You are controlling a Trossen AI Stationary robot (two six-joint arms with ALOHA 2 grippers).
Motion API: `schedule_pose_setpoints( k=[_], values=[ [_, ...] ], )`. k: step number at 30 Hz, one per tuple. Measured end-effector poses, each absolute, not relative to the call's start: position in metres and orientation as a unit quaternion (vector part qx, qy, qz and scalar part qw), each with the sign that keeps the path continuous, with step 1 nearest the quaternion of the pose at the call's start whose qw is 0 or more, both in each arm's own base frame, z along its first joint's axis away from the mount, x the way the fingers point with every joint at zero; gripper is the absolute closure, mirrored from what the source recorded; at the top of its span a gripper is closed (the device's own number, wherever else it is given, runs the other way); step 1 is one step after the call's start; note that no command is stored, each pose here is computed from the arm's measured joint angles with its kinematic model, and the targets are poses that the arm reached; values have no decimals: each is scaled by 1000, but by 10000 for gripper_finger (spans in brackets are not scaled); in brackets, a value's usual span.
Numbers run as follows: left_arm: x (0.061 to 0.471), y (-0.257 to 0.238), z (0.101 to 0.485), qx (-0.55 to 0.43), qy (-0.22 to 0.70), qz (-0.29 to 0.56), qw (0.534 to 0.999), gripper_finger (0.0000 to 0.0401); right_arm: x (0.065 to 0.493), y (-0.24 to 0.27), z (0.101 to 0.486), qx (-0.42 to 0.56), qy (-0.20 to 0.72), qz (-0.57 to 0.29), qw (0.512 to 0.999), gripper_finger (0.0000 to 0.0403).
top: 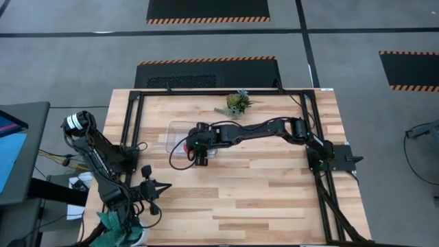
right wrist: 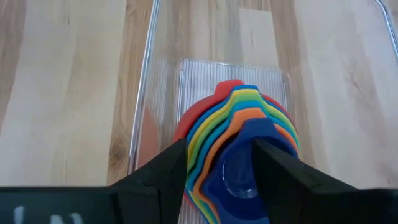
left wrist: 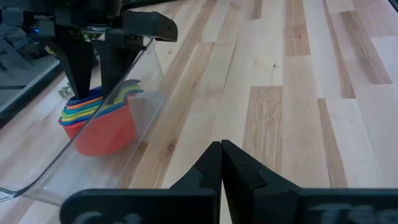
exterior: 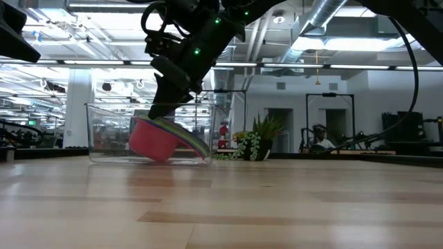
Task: Nest measuring cups in basket
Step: Put the stacked measuring cups into the transparent bin, then return to Home Position
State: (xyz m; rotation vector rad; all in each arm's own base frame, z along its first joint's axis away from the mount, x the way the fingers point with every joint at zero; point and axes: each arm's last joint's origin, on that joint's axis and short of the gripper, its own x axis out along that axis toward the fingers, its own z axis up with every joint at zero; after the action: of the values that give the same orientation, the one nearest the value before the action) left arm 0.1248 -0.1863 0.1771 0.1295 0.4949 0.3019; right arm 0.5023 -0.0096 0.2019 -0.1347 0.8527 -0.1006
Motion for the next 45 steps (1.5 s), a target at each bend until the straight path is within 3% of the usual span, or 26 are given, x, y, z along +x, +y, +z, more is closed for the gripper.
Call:
schedule_pose_setpoints(
  k=[24, 30, 36, 41, 45],
  values=[
    [125, -186, 177, 65, 243, 149, 956, 401, 509, 0, 209, -97, 367, -31, 925, 205],
    [125, -186, 178, 71, 232, 153, 958, 401, 508, 0, 245, -116, 393, -70, 910, 215],
    [125, -186, 178, 141, 241, 138, 950, 401, 493, 18, 288, -84, 435, -72, 893, 227],
    [126, -186, 181, 171, 214, 146, 951, 401, 476, 49, 312, -190, 465, -21, 864, 225],
    [131, -193, 204, 203, 142, 177, 953, 401, 451, 67, 331, -217, 484, -53, 846, 223]
  ],
)
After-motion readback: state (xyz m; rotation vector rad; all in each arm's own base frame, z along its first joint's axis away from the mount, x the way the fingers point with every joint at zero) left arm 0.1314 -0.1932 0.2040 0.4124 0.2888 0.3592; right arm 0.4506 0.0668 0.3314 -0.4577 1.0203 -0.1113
